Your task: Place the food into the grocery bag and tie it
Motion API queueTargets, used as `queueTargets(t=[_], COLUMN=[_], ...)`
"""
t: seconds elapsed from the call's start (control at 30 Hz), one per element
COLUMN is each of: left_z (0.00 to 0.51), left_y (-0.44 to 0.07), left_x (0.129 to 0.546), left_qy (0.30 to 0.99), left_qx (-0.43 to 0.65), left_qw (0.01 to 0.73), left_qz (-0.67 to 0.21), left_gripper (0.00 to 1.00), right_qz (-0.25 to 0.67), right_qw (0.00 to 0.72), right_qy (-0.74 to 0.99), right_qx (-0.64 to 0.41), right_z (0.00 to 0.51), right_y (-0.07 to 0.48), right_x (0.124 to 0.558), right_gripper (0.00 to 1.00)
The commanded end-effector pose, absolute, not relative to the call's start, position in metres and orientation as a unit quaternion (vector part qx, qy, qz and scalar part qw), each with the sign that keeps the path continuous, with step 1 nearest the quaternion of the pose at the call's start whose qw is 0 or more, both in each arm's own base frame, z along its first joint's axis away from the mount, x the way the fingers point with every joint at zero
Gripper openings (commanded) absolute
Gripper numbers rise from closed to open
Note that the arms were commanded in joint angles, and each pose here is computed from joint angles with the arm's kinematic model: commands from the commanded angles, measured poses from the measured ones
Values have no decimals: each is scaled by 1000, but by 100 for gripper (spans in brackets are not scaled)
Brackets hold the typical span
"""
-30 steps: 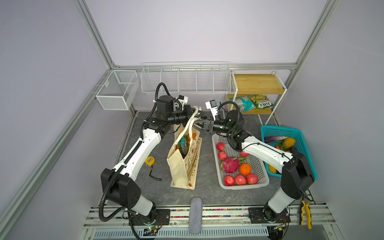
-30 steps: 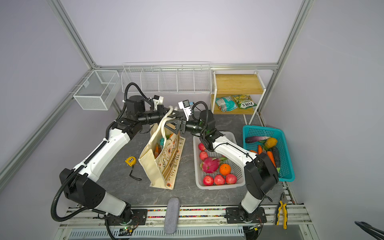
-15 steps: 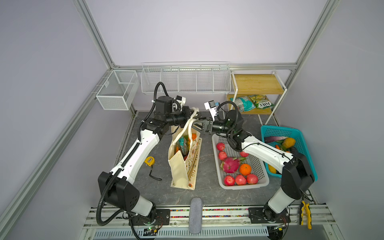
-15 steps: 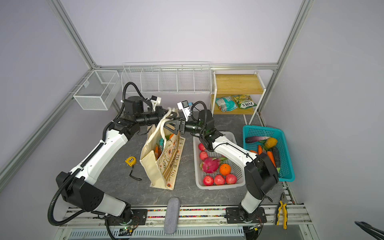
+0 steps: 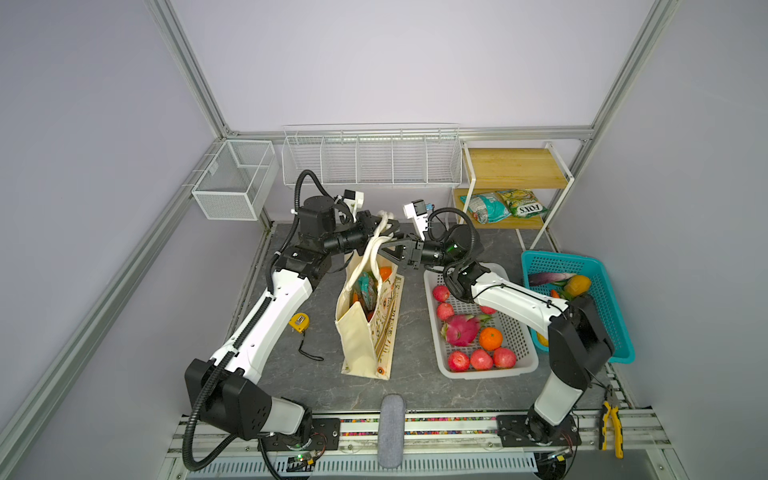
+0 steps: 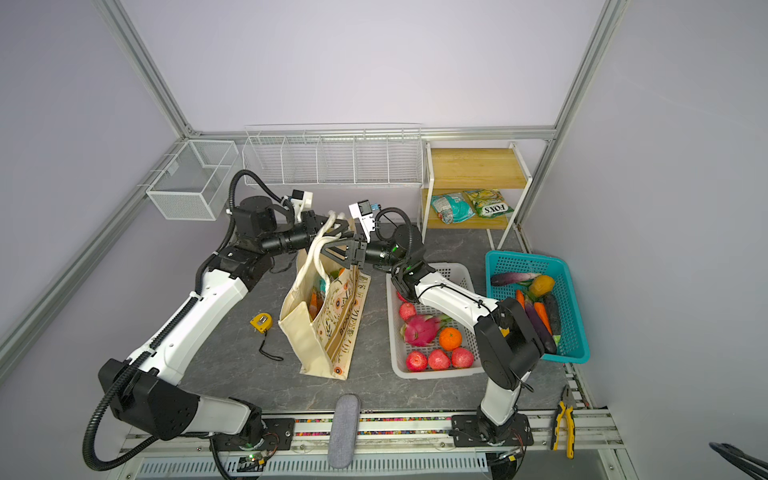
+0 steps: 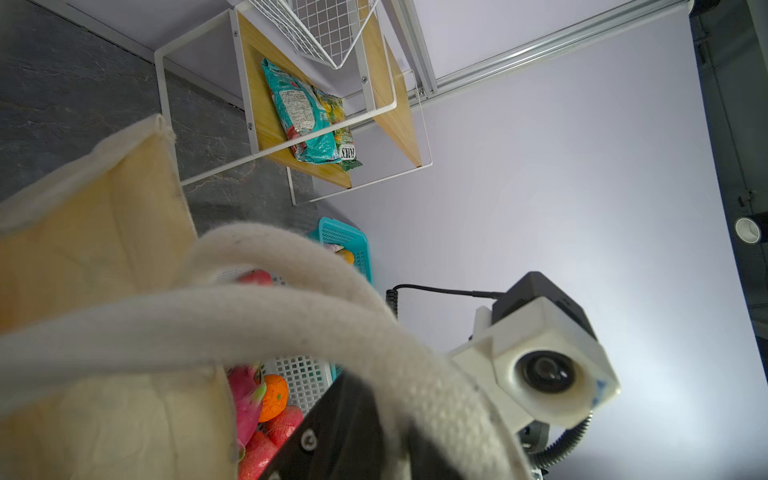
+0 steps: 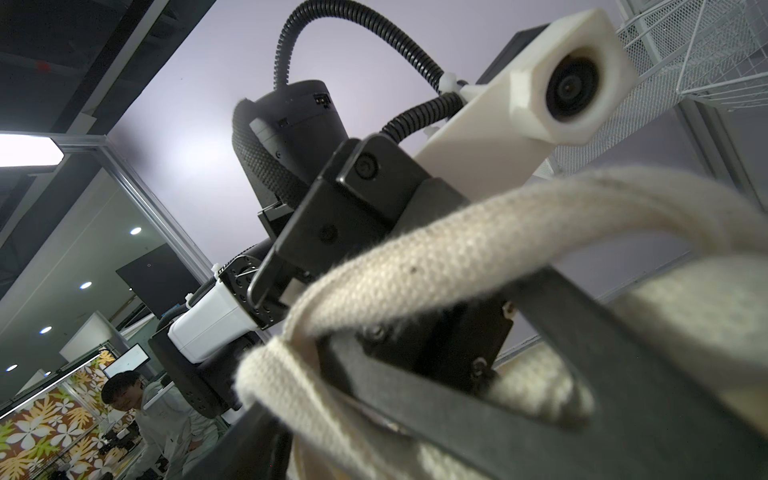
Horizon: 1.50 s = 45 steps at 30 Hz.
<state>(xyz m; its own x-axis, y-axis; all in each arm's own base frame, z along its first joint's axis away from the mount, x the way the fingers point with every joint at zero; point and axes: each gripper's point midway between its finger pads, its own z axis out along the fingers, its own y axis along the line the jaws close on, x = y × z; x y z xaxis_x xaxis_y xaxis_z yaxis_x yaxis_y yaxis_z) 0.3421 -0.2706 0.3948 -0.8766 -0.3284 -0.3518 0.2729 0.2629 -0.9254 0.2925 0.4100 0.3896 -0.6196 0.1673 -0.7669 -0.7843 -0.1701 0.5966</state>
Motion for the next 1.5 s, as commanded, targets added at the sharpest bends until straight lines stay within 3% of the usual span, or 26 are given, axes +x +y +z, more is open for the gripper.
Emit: queueTargets(t=[0.0,0.4,1.1,1.27,1.47], left_z=[406,376,429,434,426], left_y=[-266,-240,-242,-244,-243], left_x=[332,324,326,330,332], left_qy=[743,776,734,729,736], left_qx=[-1,-29,-20,-27,-31], left_qw=[258,250,267,262,260], left_qz=[-617,-579,-624,-632,-625], left_gripper=[0,0,0,0,0], right_qz=[715,702,742,745,747], right_qw=[340,330,345,345,343], right_qy=[541,562,488,480,476], right_qx=[-283,-289,-303,-309,-312], right_z=[390,361,414,422,428], right_y=[410,416,412,415,415], right_x=[289,288,277,274,272], right_gripper=[71,73,77,72,59])
